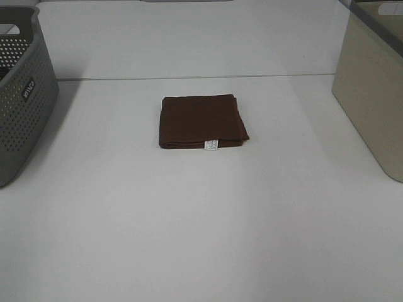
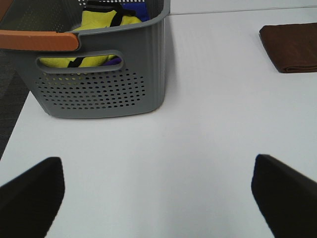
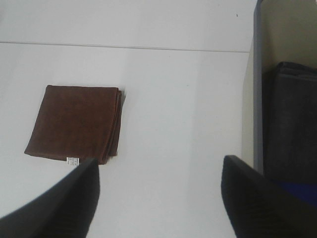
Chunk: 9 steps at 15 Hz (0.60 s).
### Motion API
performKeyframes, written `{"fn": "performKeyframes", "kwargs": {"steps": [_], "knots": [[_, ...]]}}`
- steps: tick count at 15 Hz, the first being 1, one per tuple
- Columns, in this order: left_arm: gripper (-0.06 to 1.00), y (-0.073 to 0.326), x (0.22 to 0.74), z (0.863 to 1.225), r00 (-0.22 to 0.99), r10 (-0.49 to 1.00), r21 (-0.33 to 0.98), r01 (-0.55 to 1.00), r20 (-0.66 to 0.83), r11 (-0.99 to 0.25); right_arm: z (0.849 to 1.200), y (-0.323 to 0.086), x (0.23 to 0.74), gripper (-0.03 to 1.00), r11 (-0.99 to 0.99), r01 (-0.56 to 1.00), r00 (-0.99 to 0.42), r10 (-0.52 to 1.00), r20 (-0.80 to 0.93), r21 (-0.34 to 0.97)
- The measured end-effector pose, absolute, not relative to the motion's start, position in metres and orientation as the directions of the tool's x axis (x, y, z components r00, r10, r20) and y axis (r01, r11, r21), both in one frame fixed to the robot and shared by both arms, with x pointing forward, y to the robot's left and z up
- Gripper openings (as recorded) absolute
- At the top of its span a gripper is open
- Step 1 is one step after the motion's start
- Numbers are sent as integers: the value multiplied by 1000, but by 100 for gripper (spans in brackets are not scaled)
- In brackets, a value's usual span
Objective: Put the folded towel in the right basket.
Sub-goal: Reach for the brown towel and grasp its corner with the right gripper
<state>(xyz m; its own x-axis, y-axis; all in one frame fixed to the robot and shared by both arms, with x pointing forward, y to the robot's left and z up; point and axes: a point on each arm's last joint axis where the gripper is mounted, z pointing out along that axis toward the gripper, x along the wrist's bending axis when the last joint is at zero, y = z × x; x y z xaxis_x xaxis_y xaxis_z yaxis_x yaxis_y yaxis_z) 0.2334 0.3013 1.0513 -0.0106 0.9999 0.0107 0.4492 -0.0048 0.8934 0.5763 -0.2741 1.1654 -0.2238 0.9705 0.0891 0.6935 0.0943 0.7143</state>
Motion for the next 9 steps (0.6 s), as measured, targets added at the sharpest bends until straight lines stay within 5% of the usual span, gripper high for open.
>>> {"fn": "performKeyframes", "kwargs": {"steps": [9], "knots": [[97, 301, 233, 1051, -11, 1000, 893, 449, 11, -5, 1088, -184, 681, 66, 274, 778, -415, 900, 134, 566]]}}
